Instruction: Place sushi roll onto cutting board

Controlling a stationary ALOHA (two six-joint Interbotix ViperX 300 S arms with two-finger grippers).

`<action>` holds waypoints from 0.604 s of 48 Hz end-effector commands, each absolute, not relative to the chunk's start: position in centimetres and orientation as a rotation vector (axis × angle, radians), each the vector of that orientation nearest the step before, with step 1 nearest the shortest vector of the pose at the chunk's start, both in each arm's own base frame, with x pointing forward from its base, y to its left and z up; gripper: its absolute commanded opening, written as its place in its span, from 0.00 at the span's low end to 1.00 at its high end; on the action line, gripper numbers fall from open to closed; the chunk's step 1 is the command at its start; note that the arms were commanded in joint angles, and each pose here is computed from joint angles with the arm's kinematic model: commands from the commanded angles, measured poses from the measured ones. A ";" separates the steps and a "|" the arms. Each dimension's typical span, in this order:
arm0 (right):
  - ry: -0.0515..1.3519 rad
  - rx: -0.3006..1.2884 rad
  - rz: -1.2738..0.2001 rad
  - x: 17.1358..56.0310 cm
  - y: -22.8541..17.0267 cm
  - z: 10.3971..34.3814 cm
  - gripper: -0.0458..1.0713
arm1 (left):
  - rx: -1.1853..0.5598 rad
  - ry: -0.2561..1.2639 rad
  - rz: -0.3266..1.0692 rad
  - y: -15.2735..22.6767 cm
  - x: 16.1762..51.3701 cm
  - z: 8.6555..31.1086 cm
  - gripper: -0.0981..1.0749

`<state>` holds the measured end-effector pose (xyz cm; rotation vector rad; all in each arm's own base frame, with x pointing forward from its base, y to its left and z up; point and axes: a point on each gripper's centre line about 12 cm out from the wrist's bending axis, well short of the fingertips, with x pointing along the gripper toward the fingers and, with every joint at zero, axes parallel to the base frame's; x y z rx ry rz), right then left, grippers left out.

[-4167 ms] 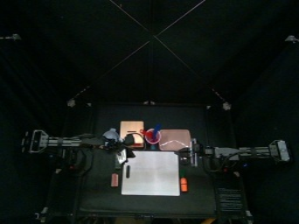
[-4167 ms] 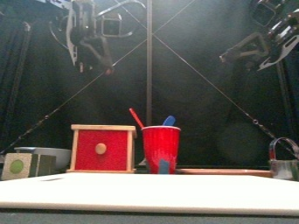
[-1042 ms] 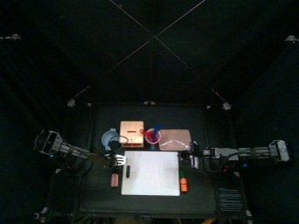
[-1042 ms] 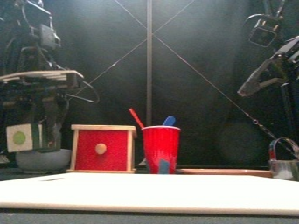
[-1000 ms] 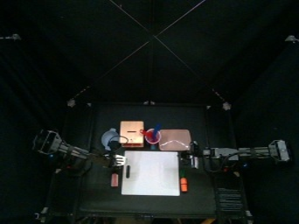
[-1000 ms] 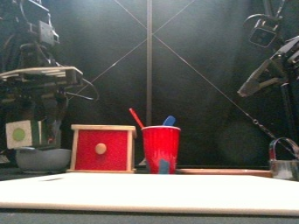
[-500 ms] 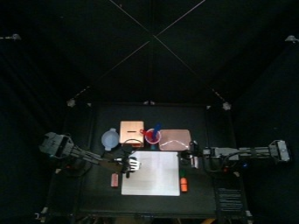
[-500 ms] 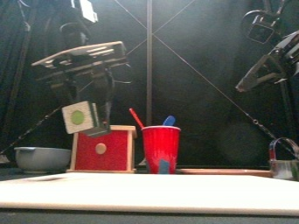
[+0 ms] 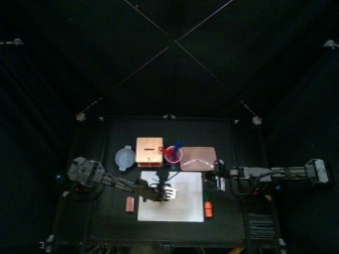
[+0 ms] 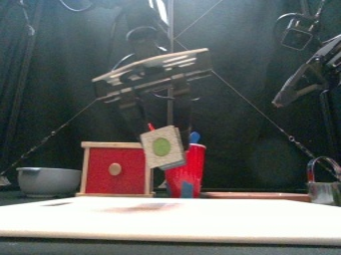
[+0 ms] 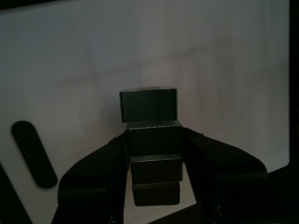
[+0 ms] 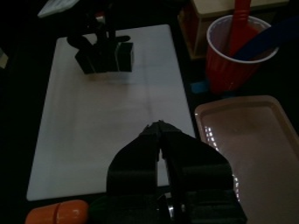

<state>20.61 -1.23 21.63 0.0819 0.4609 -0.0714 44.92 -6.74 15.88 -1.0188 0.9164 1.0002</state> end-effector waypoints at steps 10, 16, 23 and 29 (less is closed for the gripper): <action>0.452 0.080 -0.065 20.8 -1.1 22.1 0.05 | -1.044 0.873 0.983 -5.1 48.6 16.3 0.74; 0.461 0.081 -0.065 20.7 -1.1 21.9 0.05 | -1.066 0.878 0.990 -4.7 49.3 16.0 0.78; 0.486 0.080 -0.064 20.5 -1.1 21.4 0.05 | -1.078 0.897 0.996 -4.7 49.3 15.9 0.84; 0.501 0.080 -0.064 20.3 -1.1 21.1 0.05 | -1.077 0.908 1.011 -4.7 49.0 16.1 0.86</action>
